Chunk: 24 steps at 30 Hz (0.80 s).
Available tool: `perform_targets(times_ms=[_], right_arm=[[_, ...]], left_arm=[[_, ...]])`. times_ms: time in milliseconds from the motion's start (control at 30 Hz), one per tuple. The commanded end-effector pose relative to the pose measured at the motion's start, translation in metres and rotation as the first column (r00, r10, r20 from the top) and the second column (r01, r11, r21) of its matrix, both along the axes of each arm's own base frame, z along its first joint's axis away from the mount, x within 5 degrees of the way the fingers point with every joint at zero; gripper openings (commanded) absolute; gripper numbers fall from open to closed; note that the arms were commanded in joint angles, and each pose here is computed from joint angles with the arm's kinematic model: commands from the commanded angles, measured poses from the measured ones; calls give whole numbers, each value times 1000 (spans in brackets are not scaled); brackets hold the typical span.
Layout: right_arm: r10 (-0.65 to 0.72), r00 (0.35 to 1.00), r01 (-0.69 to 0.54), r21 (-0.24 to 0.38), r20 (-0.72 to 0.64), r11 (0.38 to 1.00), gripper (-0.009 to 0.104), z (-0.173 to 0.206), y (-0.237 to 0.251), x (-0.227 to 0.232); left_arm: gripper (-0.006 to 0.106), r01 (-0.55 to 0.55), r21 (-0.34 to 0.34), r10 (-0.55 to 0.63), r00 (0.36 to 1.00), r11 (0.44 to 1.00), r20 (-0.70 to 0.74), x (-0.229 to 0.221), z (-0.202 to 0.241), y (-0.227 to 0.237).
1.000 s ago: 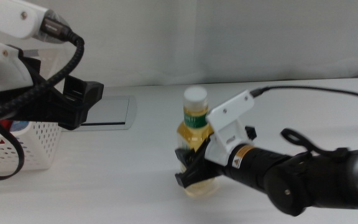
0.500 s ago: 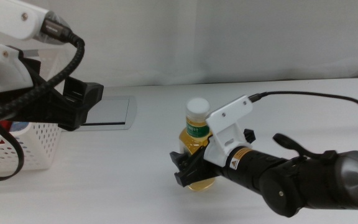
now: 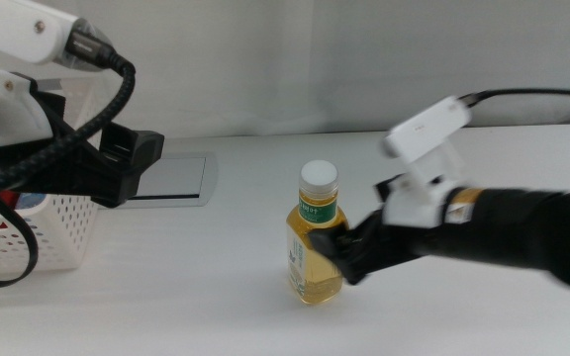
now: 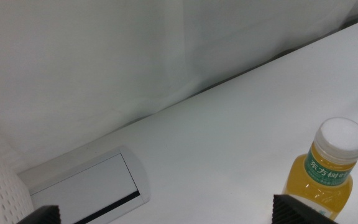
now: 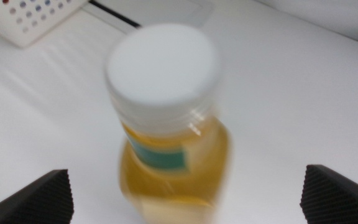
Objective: Use arms to grab the bottles and put them into the dustbin to the left of the table.
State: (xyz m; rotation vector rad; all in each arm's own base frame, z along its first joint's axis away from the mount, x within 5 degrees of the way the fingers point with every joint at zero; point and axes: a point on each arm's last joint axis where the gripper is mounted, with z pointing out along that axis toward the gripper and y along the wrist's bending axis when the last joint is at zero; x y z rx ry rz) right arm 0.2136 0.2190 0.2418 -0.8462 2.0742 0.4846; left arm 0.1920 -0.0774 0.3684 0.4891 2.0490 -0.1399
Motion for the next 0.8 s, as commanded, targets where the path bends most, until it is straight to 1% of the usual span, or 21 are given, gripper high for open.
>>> perform_targets(times_ms=[0, 133, 200, 267, 300, 367, 467, 567, 700, 733, 767], right_arm=[[19, 999, -21, -66, -31, 998, 103, 16, -23, -4], [18, 1000, -21, -142, -21, 990, 103, 46, -63, -20], [5, 1000, -5, -161, 0, 987, 103, 60, -81, -30], [-30, 999, 35, -168, 30, 985, 103, 73, -100, -39], [-56, 997, 64, -170, 53, 983, 103, 80, -110, -44], [-149, 984, 164, -169, 99, 972, 103, 91, -131, -50], [-334, 926, 363, -177, 175, 915, 103, 105, -166, -59], [-450, 868, 483, -146, 210, 863, 103, 115, -188, -76], [-501, 843, 526, -97, 197, 845, 103, 121, -200, -106], [-510, 840, 529, -73, 183, 845, 103, 122, -202, -116], [-513, 840, 525, -26, 176, 851, 103, 120, -204, -134]], left_arm=[[87, 7, -19, -7, 1000, 1000, 12, -2, 1, -1], [87, 8, -25, -8, 1000, 1000, 27, -1, 3, -2], [87, 8, -25, -8, 1000, 1000, 28, -1, 3, -2], [87, 8, -25, -8, 1000, 1000, 28, -1, 3, -2], [87, 10, -25, -9, 999, 1000, 31, -1, 3, -2], [87, 10, -27, -9, 999, 1000, 38, -1, 4, -2], [87, 11, -29, -10, 999, 1000, 42, 0, 4, -2], [87, 11, -29, -10, 999, 1000, 42, 0, 4, -2], [87, 11, -29, -10, 999, 1000, 42, 0, 4, -2], [87, 11, -29, -10, 999, 1000, 42, 0, 4, -2], [87, 11, -29, -10, 999, 1000, 42, 0, 4, -2]])
